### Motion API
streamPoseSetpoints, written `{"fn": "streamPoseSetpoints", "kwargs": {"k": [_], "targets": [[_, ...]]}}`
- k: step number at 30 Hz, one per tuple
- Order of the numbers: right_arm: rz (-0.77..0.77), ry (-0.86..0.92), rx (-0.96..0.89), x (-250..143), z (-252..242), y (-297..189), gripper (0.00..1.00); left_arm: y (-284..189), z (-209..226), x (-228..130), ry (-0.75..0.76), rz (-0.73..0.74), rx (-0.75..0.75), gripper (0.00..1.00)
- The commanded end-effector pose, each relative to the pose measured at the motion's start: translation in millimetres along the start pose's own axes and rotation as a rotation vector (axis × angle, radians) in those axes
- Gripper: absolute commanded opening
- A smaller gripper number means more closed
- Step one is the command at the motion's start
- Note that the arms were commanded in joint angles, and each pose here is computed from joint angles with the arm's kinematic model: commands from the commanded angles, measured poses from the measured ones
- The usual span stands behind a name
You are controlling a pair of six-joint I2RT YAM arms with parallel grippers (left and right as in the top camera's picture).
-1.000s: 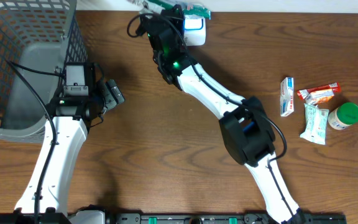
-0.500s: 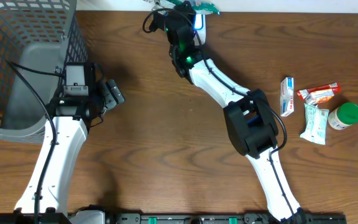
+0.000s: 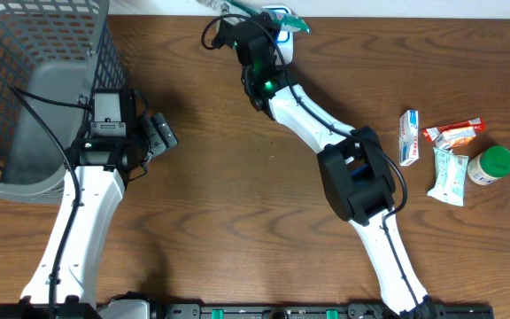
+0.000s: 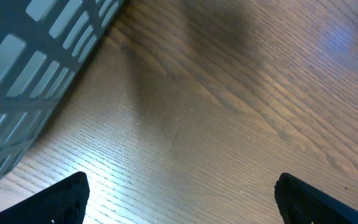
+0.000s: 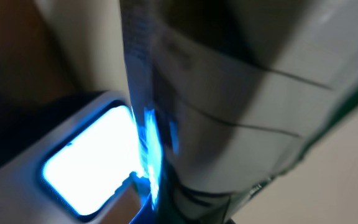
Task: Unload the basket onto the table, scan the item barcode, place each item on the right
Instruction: 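Hold the gloves pack barcode against the scanner window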
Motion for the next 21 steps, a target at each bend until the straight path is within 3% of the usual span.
{"fn": "streamPoseSetpoints", "kwargs": {"k": [1,14,21], "targets": [[0.016,0.137,0.042,-1.3,12.6,0.5,0.01,1.3,3.8,1.5,-0.011,-0.001,0.017,0.96],[-0.034,0.316,0.098,11.0,22.2,-3.4,0.01,1.3,3.8,1.5,-0.011,-0.001,0.017,0.96],[-0.043,0.615,-0.004,12.8,-90.1,-37.0,0.01,1.3,3.8,1.5,-0.011,-0.001,0.017,0.96]]}}
Point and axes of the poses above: each gripper's point midway between its finger pads, its own y axis out along the fingers, its own z axis along the line the jaws close on, x = y × z, the point moved 2 cm from there along -y, back along the fingers, and after that the axes turned 5 degrees about y, right-handed, at the moved point
